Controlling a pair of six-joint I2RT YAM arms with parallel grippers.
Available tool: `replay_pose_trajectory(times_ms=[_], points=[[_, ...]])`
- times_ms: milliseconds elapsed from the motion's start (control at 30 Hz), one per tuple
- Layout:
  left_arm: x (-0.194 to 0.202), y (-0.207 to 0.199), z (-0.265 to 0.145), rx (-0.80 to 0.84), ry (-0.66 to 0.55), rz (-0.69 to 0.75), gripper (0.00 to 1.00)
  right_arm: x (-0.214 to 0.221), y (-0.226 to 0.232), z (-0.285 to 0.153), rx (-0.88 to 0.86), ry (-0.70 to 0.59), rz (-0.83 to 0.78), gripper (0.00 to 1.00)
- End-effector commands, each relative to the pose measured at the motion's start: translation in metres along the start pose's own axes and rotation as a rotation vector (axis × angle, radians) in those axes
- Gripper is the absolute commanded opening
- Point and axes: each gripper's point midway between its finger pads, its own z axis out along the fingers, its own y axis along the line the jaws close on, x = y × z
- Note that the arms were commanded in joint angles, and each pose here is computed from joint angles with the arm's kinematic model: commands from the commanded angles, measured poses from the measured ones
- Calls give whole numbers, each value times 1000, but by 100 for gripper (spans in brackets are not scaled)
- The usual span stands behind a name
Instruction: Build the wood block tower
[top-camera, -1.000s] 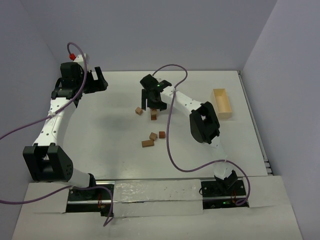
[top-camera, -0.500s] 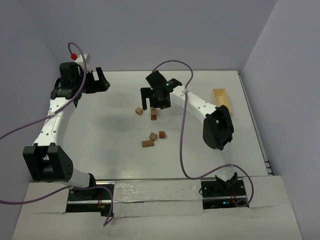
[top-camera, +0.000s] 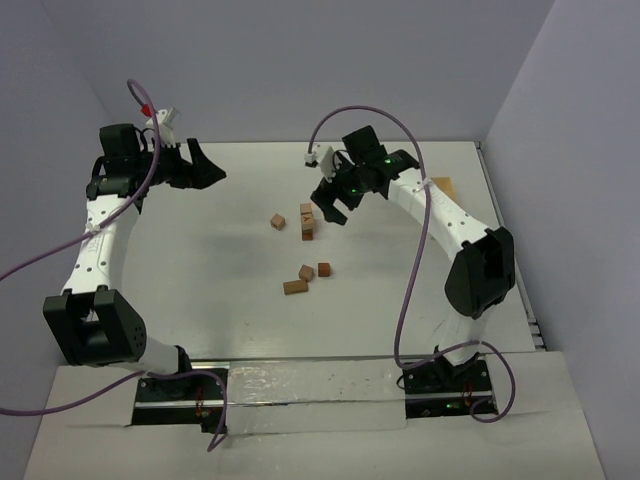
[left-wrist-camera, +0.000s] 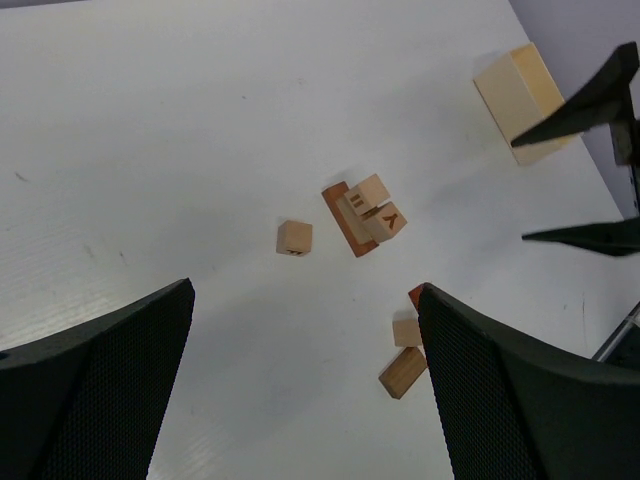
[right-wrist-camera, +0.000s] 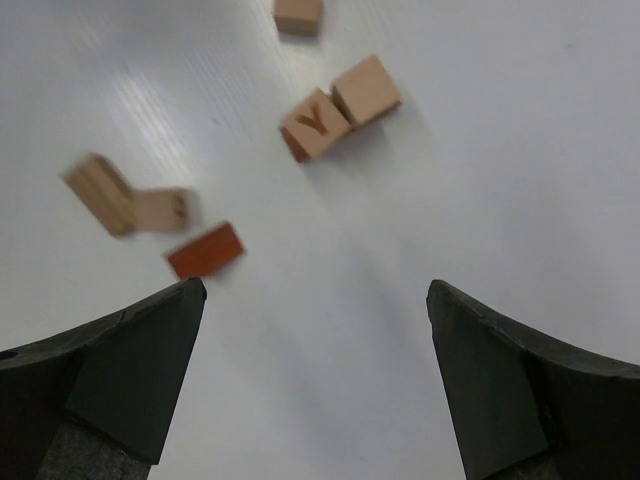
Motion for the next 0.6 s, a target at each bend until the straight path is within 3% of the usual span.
replay_pose_trajectory(times_ms=[0, 167, 567], points=[[-12, -20, -6, 100, -35, 95, 99, -7, -23, -3, -42, -33, -545, 100], [-5, -18, -5, 105, -17, 100, 99, 2, -31, 10, -196, 1, -787, 100], [6, -16, 1, 136, 9, 118, 99, 4, -19, 51, -371, -64, -865, 100]])
